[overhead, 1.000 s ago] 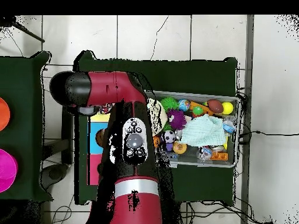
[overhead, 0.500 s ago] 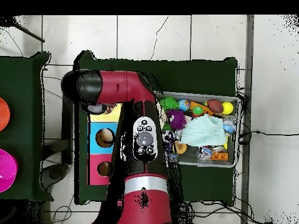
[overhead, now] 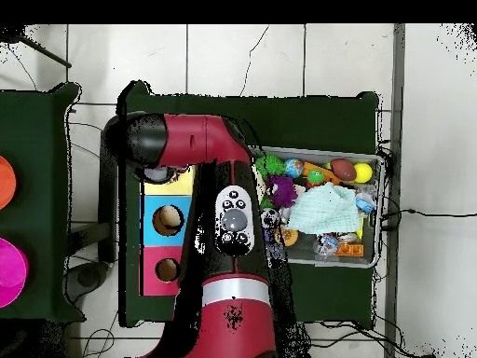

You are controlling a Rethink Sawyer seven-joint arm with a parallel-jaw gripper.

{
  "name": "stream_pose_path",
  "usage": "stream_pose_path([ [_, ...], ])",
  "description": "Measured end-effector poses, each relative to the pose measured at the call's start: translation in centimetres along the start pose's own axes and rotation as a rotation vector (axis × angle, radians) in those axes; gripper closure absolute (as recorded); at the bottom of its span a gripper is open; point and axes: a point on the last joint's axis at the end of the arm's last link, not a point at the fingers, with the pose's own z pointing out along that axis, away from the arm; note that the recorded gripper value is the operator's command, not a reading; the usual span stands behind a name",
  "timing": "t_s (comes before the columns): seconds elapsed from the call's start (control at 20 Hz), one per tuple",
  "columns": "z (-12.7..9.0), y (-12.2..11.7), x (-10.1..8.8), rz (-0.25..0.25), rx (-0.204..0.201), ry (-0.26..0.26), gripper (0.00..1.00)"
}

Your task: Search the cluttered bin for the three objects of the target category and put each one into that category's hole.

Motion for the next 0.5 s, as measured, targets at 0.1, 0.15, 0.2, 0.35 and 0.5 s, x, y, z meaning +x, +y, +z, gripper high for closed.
stream_pose_path([
  [0.1, 0.17, -0.03, 0.02, 0.000, 0.001, 0.001, 1.00],
  [0.15, 0.22, -0.03, 0.03, 0.000, 0.001, 0.002, 1.00],
  [0.2, 0.29, -0.03, 0.04, -0.001, 0.001, 0.003, 1.00],
  [0.35, 0.36, -0.03, -0.01, -0.001, 0.001, 0.001, 1.00],
  [0.5, 0.49, -0.02, -0.05, -0.002, 0.003, -0.002, 1.00],
])
